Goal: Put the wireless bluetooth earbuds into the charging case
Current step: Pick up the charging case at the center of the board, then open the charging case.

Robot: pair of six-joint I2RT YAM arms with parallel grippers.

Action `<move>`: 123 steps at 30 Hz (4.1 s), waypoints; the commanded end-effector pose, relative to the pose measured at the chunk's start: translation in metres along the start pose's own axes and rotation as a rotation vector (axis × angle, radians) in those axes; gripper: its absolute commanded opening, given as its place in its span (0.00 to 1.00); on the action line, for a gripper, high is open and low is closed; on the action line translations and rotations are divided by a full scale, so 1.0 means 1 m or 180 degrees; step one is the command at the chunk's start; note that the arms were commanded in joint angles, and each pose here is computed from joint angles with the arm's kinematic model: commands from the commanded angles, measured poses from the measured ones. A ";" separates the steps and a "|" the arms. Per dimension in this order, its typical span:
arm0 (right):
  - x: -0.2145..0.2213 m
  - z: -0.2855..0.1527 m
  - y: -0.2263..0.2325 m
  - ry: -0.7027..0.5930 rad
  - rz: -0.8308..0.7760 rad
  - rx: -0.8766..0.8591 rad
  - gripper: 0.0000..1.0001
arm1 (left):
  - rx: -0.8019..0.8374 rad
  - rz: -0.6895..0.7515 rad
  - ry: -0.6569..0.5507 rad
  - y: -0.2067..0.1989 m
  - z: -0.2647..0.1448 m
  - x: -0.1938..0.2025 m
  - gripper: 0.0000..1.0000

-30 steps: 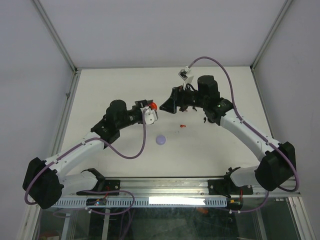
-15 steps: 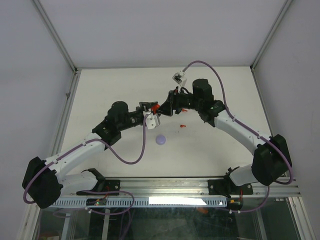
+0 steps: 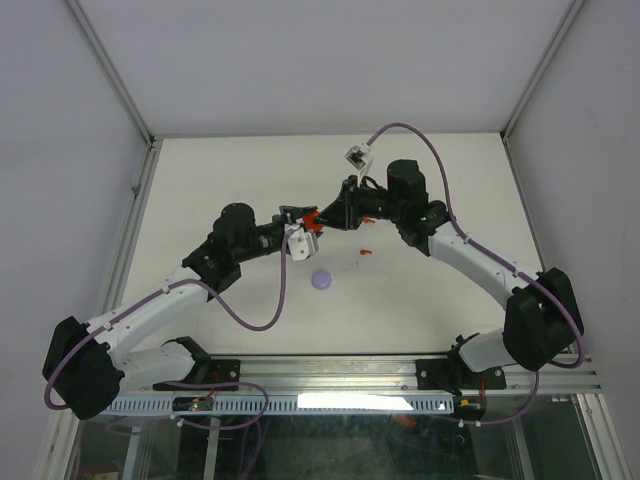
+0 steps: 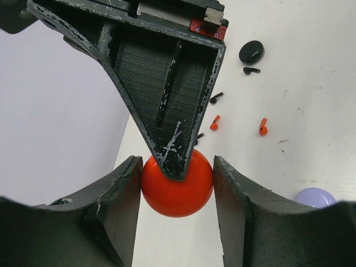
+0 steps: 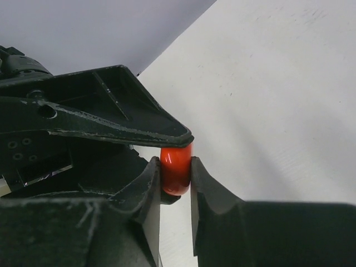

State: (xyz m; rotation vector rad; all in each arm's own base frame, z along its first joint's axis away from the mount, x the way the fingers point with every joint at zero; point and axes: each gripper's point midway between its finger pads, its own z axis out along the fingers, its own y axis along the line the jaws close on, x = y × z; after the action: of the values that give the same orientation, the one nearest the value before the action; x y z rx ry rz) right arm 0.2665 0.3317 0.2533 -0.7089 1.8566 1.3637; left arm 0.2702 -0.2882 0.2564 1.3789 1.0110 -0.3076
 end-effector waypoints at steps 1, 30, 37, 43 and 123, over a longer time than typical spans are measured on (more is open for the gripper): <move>-0.016 -0.003 0.019 -0.0160 -0.0198 -0.0210 0.14 | -0.0096 0.0097 -0.0351 0.013 -0.005 -0.035 0.50; -0.055 -0.052 0.067 -0.0942 -0.0709 -0.0722 0.04 | -0.0336 -0.2746 -0.1885 0.020 -0.060 -0.066 0.62; -0.054 -0.052 0.081 -0.0925 -0.0804 -0.0929 0.04 | 0.0025 -0.3131 -0.2141 0.019 -0.054 -0.080 0.57; -0.049 -0.048 0.092 -0.0813 -0.0850 -0.1095 0.04 | 0.0182 -0.3098 -0.2219 0.018 -0.053 -0.087 0.52; -0.057 -0.032 0.061 -0.0626 -0.1359 -0.0202 0.73 | 0.0667 -0.2082 -0.1744 -0.030 -0.058 -0.090 0.00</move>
State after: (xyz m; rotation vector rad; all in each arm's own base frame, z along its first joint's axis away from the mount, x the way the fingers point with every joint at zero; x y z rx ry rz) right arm 0.2262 0.3280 0.3118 -0.9667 1.4748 1.2742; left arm 0.1992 -0.2753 0.2952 0.9051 1.0867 -1.2384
